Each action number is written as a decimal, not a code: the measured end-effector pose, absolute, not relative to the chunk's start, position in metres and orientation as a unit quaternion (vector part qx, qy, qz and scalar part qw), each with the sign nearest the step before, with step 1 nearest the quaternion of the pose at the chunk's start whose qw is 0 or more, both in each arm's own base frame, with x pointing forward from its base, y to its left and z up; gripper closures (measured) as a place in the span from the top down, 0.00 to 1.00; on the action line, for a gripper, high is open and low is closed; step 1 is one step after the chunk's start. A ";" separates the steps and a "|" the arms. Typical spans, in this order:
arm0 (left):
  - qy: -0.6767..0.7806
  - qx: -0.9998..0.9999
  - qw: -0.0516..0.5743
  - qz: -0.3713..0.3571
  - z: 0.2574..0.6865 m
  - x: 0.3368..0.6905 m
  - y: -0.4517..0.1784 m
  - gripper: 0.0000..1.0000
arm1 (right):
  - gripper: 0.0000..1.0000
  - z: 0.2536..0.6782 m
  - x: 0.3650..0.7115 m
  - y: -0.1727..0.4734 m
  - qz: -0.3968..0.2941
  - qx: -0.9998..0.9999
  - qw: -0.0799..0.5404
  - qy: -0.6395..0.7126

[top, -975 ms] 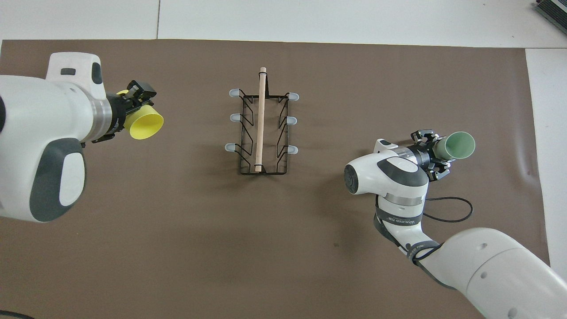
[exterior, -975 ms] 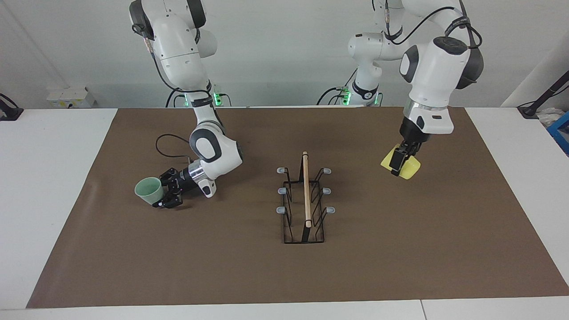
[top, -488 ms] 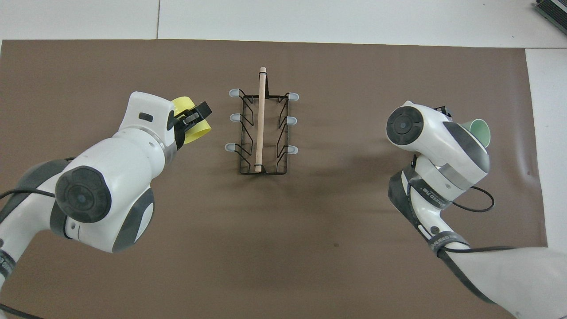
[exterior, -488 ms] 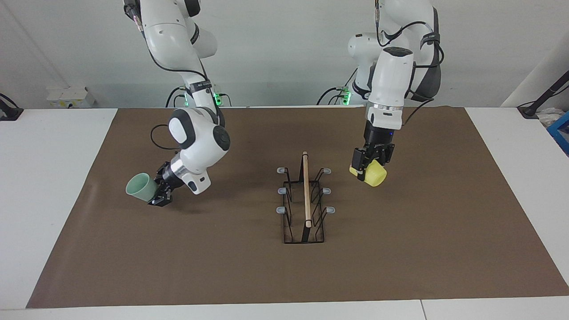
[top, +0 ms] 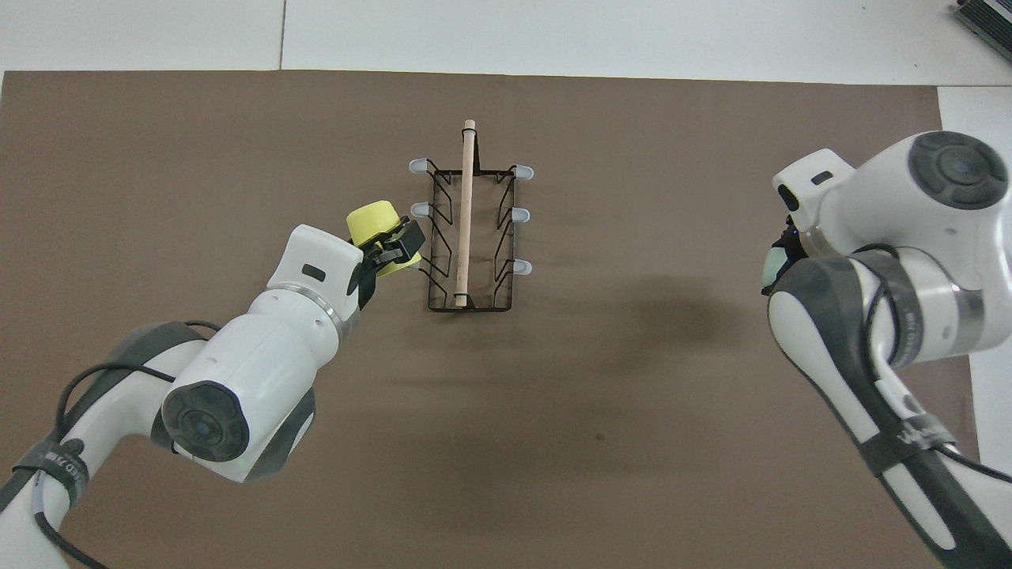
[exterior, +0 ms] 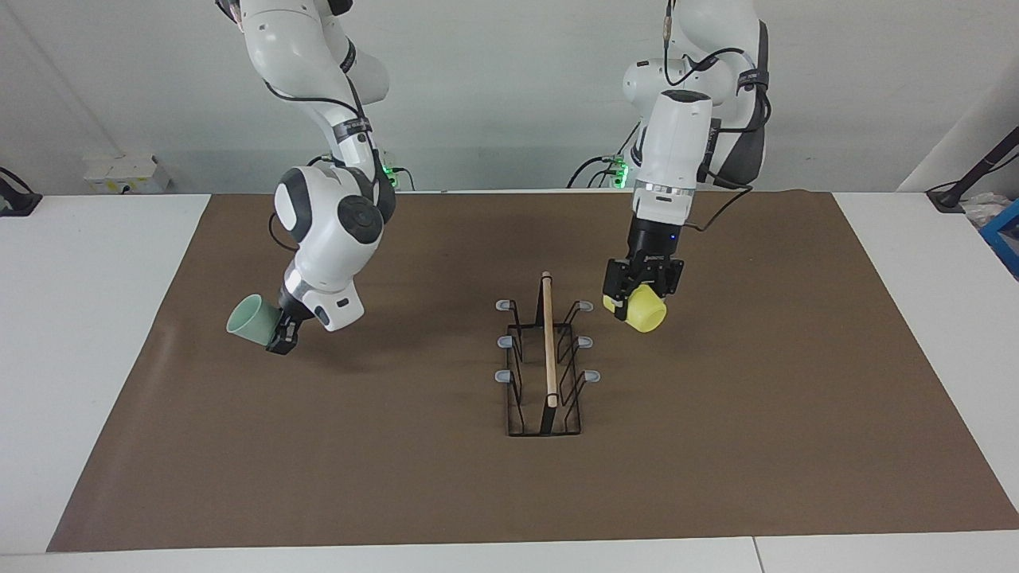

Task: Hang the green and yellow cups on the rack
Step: 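Carry the yellow cup to the rack while the right gripper brings the green cup, then hang the yellow cup on a peg and open the left gripper, then withdraw the left gripper while the right gripper hangs the green cup on a peg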

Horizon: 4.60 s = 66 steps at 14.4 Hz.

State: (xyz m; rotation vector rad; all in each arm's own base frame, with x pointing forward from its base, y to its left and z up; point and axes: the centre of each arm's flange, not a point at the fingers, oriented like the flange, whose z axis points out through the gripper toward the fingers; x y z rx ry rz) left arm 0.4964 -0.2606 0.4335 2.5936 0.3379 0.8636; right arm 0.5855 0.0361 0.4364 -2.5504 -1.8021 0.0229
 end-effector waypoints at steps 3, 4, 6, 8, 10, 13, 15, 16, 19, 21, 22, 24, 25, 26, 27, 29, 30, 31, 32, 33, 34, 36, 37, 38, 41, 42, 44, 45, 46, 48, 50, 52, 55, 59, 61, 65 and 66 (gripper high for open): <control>0.111 0.924 0.193 0.310 0.433 0.495 -0.264 0.69 | 0.66 0.468 0.584 0.024 -0.120 -0.828 0.122 -0.533; 0.106 0.925 0.190 0.313 0.433 0.496 -0.264 0.69 | 0.66 0.473 0.583 0.025 -0.157 -0.826 0.162 -0.516; 0.105 0.924 0.182 0.320 0.434 0.504 -0.254 0.69 | 0.66 0.476 0.580 0.028 -0.229 -0.804 0.230 -0.498; 0.109 0.923 0.180 0.321 0.432 0.509 -0.248 0.69 | 0.66 0.475 0.573 0.036 -0.283 -0.779 0.275 -0.487; 0.109 0.924 0.182 0.318 0.428 0.513 -0.250 0.69 | 0.66 0.472 0.563 0.042 -0.323 -0.756 0.297 -0.485; 0.107 0.925 0.188 0.313 0.422 0.521 -0.257 0.69 | 0.66 0.467 0.547 0.050 -0.407 -0.717 0.315 -0.470; 0.101 0.928 0.190 0.305 0.415 0.520 -0.265 0.69 | 0.66 0.465 0.537 0.068 -0.464 -0.690 0.336 -0.442; 0.096 0.930 0.189 0.299 0.412 0.517 -0.272 0.69 | 0.66 0.464 0.533 0.080 -0.492 -0.678 0.342 -0.426; 0.088 0.941 0.174 0.276 0.406 0.509 -0.285 0.69 | 0.66 0.449 0.519 0.126 -0.557 -0.655 0.346 -0.376; 0.090 0.947 0.163 0.263 0.405 0.506 -0.289 0.69 | 0.66 0.432 0.502 0.165 -0.578 -0.653 0.349 -0.344; 0.091 0.949 0.157 0.258 0.406 0.505 -0.291 0.69 | 0.66 0.427 0.494 0.182 -0.584 -0.652 0.351 -0.332; 0.091 0.954 0.143 0.247 0.407 0.500 -0.294 0.69 | 0.66 0.417 0.481 0.211 -0.598 -0.649 0.352 -0.312; 0.089 0.957 0.137 0.242 0.407 0.497 -0.297 0.69 | 0.66 0.410 0.478 0.221 -0.603 -0.648 0.348 -0.309; 0.088 0.958 0.133 0.239 0.408 0.496 -0.298 0.66 | 0.66 0.401 0.477 0.226 -0.605 -0.647 0.341 -0.313; 0.087 0.960 0.128 0.235 0.409 0.496 -0.300 0.66 | 0.66 0.390 0.480 0.228 -0.607 -0.648 0.331 -0.318; 0.087 0.965 0.110 0.221 0.408 0.494 -0.301 0.85 | 0.66 0.366 0.487 0.229 -0.614 -0.656 0.315 -0.306; 0.087 0.968 0.099 0.212 0.407 0.492 -0.302 0.95 | 0.66 0.358 0.489 0.232 -0.614 -0.658 0.313 -0.303; 0.086 0.971 0.088 0.203 0.410 0.492 -0.304 1.00 | 0.66 0.354 0.490 0.236 -0.614 -0.659 0.314 -0.301; 0.087 0.974 0.075 0.195 0.414 0.492 -0.306 1.00 | 0.66 0.355 0.492 0.240 -0.615 -0.657 0.316 -0.301; 0.089 0.977 0.061 0.186 0.420 0.493 -0.307 1.00 | 0.66 0.359 0.493 0.243 -0.617 -0.654 0.317 -0.302; 0.093 0.979 0.047 0.177 0.427 0.496 -0.307 1.00 | 0.66 0.362 0.495 0.245 -0.620 -0.651 0.317 -0.302; 0.077 0.984 0.015 0.161 0.444 0.503 -0.303 1.00 | 0.66 0.365 0.497 0.246 -0.623 -0.650 0.318 -0.298; 0.057 0.987 -0.003 0.151 0.452 0.506 -0.299 1.00 | 0.66 0.365 0.498 0.248 -0.625 -0.651 0.321 -0.287; 0.039 0.989 -0.019 0.141 0.459 0.510 -0.292 1.00 | 0.66 0.363 0.496 0.254 -0.624 -0.653 0.325 -0.281; 0.000 0.994 -0.025 0.111 0.481 0.529 -0.244 1.00 | 0.66 0.346 0.492 0.273 -0.614 -0.654 0.338 -0.286; -0.013 0.995 -0.018 0.098 0.489 0.534 -0.220 1.00 | 0.66 0.341 0.494 0.275 -0.612 -0.654 0.339 -0.287; -0.040 0.996 -0.009 0.076 0.507 0.539 -0.169 1.00 | 0.66 0.334 0.496 0.274 -0.611 -0.656 0.336 -0.288; -0.053 0.996 -0.008 0.067 0.516 0.540 -0.144 1.00 | 0.66 0.333 0.496 0.273 -0.611 -0.656 0.334 -0.290; -0.068 0.996 -0.010 0.057 0.529 0.539 -0.119 1.00 | 0.66 0.332 0.496 0.273 -0.612 -0.656 0.330 -0.293; -0.097 0.994 -0.011 0.040 0.558 0.538 -0.083 1.00 | 0.66 0.321 0.497 0.275 -0.623 -0.640 0.336 -0.300; -0.109 0.993 -0.011 0.036 0.588 0.539 -0.061 1.00 | 0.66 0.290 0.499 0.276 -0.627 -0.627 0.358 -0.294; -0.105 0.993 -0.011 0.042 0.610 0.540 -0.052 1.00 | 0.66 0.267 0.502 0.270 -0.623 -0.631 0.363 -0.286; -0.104 0.994 -0.011 0.038 0.627 0.546 -0.049 1.00 | 0.66 0.262 0.502 0.268 -0.621 -0.634 0.362 -0.285; -0.103 0.994 -0.011 0.021 0.628 0.549 -0.049 1.00 | 0.80 0.261 0.502 0.267 -0.619 -0.638 0.359 -0.285; -0.100 0.995 -0.011 0.016 0.626 0.549 -0.046 1.00 | 0.99 0.260 0.501 0.266 -0.616 -0.642 0.356 -0.286; -0.096 0.995 -0.011 0.010 0.624 0.549 -0.041 1.00 | 1.00 0.256 0.500 0.263 -0.607 -0.655 0.347 -0.287; -0.096 0.995 -0.011 0.008 0.623 0.549 -0.041 1.00 | 1.00 0.255 0.500 0.261 -0.604 -0.660 0.343 -0.287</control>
